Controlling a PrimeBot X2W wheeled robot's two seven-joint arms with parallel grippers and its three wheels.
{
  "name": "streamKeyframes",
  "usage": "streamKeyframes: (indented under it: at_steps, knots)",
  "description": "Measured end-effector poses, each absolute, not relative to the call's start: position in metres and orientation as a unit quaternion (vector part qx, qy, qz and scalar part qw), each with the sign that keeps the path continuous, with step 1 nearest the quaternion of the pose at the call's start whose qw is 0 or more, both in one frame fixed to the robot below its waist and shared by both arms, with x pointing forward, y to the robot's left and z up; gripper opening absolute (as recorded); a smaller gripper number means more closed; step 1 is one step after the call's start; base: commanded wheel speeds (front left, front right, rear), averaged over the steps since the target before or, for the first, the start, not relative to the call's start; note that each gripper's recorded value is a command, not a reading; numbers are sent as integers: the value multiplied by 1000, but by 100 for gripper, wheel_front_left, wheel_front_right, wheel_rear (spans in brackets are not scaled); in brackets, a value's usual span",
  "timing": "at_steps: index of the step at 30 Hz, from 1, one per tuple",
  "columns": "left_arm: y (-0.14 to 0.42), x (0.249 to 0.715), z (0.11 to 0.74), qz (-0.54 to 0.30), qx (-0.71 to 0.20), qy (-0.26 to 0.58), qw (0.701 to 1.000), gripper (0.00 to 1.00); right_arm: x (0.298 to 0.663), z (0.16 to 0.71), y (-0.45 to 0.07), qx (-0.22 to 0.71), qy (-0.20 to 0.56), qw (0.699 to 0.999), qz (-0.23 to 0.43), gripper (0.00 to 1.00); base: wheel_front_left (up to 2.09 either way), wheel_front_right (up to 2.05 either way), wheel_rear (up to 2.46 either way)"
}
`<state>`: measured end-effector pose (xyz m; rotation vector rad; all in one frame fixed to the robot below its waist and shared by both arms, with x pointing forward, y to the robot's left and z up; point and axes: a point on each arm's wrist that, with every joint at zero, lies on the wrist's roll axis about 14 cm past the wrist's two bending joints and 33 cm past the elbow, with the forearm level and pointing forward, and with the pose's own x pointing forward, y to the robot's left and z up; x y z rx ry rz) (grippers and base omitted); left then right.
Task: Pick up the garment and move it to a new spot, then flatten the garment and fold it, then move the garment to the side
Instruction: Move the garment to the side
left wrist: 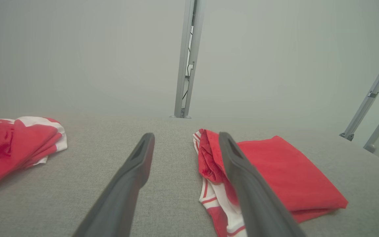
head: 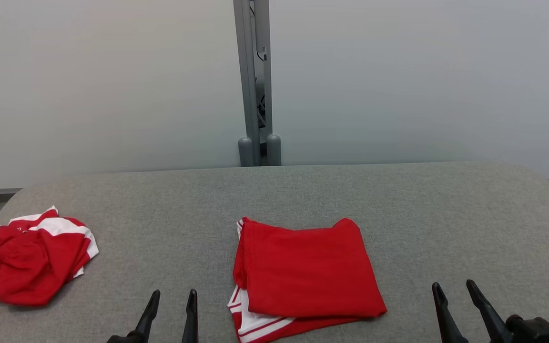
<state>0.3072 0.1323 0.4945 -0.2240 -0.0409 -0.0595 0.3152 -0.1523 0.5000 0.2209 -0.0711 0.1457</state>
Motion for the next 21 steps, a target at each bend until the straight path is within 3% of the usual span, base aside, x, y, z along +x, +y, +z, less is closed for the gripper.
streamKeyframes:
  at_steps: [10, 21]
  knots:
    - [148, 312, 497, -3, -108, -26, 994, 100, 351, 489, -121, 218, 6, 970, 109, 100, 0, 0, 0]
    - [172, 304, 490, 40, -102, -18, 994, 100, 391, 446, -91, 282, 131, 940, 140, 100, 0, 0, 0]
